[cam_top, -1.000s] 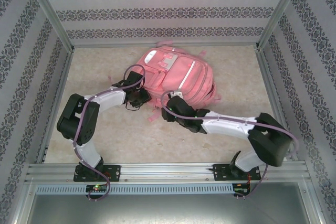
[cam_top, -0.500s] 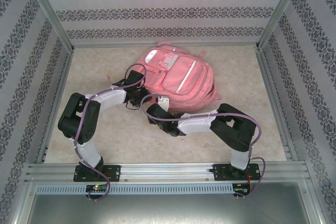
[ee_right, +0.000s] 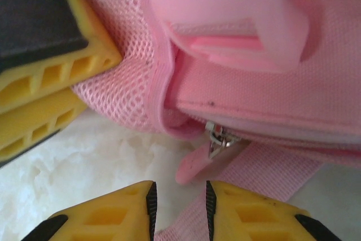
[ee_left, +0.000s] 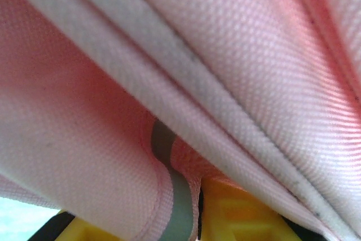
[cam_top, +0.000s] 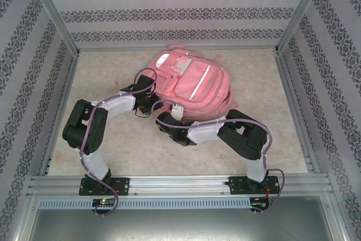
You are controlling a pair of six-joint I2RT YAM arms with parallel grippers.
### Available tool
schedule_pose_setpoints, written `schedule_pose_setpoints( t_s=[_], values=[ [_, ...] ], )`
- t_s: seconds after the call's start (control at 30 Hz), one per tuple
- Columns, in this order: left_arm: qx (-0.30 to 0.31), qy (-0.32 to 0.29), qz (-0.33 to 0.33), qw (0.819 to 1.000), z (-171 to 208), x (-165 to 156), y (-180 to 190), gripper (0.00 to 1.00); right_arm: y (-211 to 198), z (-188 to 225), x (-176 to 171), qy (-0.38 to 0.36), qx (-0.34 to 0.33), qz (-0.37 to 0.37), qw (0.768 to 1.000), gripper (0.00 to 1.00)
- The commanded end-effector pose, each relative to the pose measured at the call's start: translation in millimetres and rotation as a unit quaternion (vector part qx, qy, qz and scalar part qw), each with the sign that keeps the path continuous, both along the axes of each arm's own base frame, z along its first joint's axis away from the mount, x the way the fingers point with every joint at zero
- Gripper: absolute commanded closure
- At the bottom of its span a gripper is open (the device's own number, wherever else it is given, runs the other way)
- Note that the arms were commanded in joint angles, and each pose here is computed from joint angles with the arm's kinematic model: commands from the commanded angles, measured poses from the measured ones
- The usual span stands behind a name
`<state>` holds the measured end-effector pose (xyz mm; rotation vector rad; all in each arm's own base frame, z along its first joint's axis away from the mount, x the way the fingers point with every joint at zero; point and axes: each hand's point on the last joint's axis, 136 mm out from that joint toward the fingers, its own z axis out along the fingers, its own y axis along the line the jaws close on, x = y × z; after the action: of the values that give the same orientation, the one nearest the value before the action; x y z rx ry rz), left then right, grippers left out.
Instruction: Pack books, pencil case, and school supplies into a backpack
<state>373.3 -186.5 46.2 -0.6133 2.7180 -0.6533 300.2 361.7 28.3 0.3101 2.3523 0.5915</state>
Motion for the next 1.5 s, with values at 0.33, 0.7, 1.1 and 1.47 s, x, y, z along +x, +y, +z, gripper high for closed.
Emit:
schedule_pose_setpoints(
  t_s=[0.33, 0.7, 1.1, 1.47],
  values=[
    [-0.007, -0.012, -0.003, 1.000, 4.9, 12.5, -0.8, 0.74, 2.2, -7.6, 29.5, 0.001, 0.004, -0.027, 1.000, 0.72],
    [-0.008, -0.014, -0.001, 1.000, 7.0, 12.5, -0.7, 0.75, -14.9, -18.2, 28.6, 0.020, -0.030, -0.064, 0.997, 0.88],
    [0.008, -0.011, 0.038, 0.999, 11.3, 19.6, 22.2, 1.00, -25.0, -1.6, 13.5, 0.027, -0.055, -0.036, 0.997, 1.00],
    [0.033, -0.006, 0.092, 0.995, 12.3, 23.6, 53.7, 1.00, -73.0, -1.8, -20.5, 0.066, -0.100, -0.016, 0.993, 1.00]
  ],
)
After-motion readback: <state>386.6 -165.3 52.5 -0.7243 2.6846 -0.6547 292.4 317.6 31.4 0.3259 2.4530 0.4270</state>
